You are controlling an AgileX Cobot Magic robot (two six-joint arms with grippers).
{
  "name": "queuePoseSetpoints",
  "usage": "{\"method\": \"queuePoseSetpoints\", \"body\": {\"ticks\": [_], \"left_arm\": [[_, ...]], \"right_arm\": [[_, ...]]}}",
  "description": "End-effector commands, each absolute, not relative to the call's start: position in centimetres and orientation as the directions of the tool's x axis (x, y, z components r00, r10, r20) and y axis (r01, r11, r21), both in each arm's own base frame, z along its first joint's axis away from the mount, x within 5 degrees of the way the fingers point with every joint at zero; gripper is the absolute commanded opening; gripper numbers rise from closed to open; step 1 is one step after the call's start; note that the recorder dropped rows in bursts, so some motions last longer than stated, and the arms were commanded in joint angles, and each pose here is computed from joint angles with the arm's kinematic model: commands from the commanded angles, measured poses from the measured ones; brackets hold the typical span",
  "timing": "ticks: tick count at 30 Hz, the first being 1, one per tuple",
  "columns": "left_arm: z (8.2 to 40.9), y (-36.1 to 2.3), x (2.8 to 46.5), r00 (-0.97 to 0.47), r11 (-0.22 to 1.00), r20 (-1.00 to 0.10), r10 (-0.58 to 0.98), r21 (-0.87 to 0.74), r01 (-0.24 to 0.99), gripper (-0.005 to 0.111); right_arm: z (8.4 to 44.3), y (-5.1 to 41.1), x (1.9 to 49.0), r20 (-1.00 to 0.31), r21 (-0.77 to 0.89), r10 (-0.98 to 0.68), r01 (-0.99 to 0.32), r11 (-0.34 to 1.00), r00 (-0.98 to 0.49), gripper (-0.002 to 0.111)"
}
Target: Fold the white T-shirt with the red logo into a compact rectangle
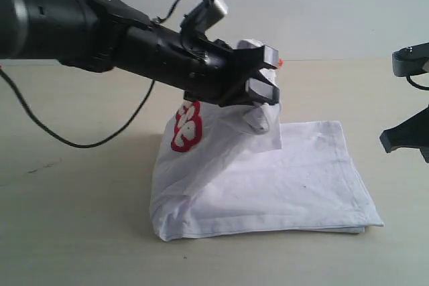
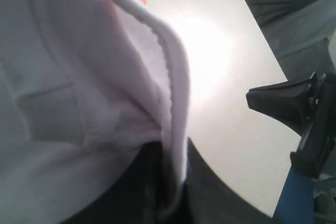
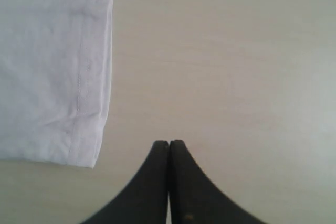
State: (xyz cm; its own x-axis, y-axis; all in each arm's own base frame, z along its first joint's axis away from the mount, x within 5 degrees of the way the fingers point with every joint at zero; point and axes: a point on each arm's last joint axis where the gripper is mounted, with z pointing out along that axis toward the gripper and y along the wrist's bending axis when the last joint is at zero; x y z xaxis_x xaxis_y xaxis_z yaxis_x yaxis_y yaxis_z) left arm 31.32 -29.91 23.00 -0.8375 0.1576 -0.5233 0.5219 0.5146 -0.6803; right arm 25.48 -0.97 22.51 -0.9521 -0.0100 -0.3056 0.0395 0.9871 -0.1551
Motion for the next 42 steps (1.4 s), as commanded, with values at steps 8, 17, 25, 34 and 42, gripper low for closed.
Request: {"method": "queuePoseSetpoints", "body": {"ticks": [8, 17, 25, 34, 42], "left_arm": [[19.1, -37.9, 29.5, -0.823, 0.44, -0.503, 0.264, -0.696, 0.567, 0.024], [19.8, -37.0, 30.4, -0.828, 0.408, -0.485, 0.281, -0.721, 0.56, 0.065], [17.8, -32.5, 31.9, -0.712, 0.442, -0.431, 0.554, -0.573, 0.69, 0.019], [12.8, -33.2, 30.2, -0.719, 0.483, -0.319, 0.617, -0.567, 0.667, 0.044], [9.3, -31.1, 30.0, -0.72, 0.55, -0.17, 0.673, -0.537, 0.64, 0.045]], "right_arm": [[22.6, -1.0, 25.3, -0.306, -0.141, -0.013, 0.032, 0.989, -0.952, 0.0], [22.6, -1.0, 25.3, -0.298, -0.143, -0.02, 0.024, 0.989, -0.954, 0.0], [22.5, 0.4, 25.5, -0.318, 0.018, 0.042, 0.038, 0.999, -0.947, 0.0], [16.1, 0.9, 30.4, -0.391, 0.087, 0.083, 0.053, 0.995, -0.917, 0.0], [9.9, 1.0, 32.2, -0.373, 0.067, 0.086, 0.066, 0.996, -0.924, 0.0]]}}
